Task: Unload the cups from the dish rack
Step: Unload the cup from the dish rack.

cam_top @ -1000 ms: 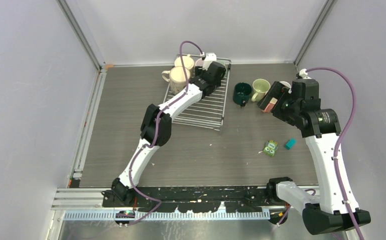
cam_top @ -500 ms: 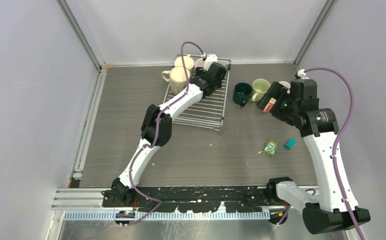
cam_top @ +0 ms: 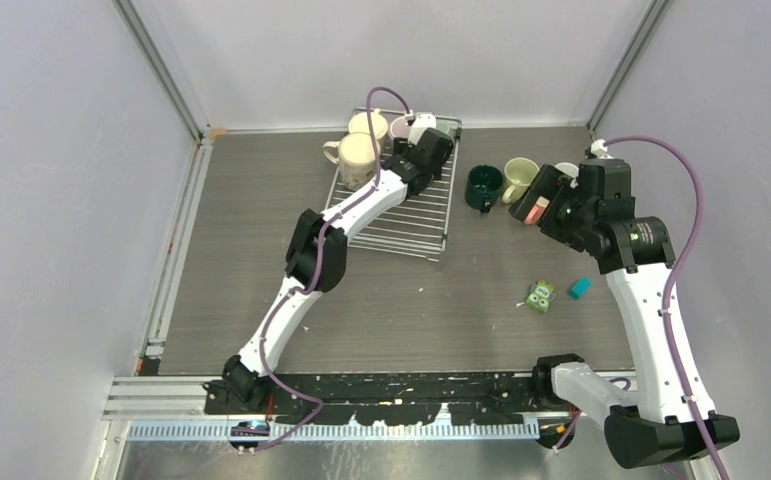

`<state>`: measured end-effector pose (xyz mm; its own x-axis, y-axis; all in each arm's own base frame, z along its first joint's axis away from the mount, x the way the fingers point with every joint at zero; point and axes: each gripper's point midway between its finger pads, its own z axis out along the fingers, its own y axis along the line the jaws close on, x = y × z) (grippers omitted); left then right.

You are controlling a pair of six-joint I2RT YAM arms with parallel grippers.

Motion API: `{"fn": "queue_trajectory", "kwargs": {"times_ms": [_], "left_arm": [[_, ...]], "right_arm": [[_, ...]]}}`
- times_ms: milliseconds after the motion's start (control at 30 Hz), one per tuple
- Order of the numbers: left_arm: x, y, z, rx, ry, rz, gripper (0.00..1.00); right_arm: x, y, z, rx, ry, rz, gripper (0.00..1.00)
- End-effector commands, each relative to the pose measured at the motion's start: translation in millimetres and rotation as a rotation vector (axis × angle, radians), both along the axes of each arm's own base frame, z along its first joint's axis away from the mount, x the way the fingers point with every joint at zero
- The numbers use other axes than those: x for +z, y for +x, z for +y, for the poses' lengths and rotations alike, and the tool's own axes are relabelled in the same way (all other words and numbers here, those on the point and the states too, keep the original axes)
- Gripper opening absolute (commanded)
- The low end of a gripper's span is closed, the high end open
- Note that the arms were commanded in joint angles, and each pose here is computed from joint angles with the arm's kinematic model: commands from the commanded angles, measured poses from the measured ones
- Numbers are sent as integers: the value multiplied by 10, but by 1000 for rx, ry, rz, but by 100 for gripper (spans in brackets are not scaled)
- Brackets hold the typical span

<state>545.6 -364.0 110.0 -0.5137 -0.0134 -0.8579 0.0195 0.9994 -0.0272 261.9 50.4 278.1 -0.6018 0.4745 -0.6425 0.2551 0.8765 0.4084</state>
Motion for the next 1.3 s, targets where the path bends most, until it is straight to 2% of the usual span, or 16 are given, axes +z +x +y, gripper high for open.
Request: {"fn": "queue_trajectory", "kwargs": {"times_ms": [0, 200, 267, 300, 333, 533, 700, 1033, 1267], "left_arm": [[243, 71, 45, 6, 0, -42, 58], [576, -2, 11, -39, -29, -62, 18], [705, -82, 0, -58, -37, -65, 10], [765, -121, 1, -68, -42, -68, 2], [838, -165, 6, -76, -49, -71, 0], [1212, -463, 0, -135, -147, -53, 0], [1562, -787, -61, -214, -282, -14, 0], [2094, -1526, -279, -337, -670, 167, 0], [2477, -1859, -257, -375, -899, 209, 0]], "right_arm": [[111, 41, 65, 29, 20, -55, 100], [117, 68, 108, 39, 40, -62, 100], [123, 99, 135, 41, 57, -73, 100], [119, 111, 152, 43, 67, -75, 100], [116, 124, 165, 44, 76, -78, 100], [77, 216, 259, 56, 127, -85, 100], [99, 289, 372, 73, 190, -113, 100], [247, 436, 802, 218, 366, -268, 100], [434, 431, 1051, 324, 418, -364, 100]]}}
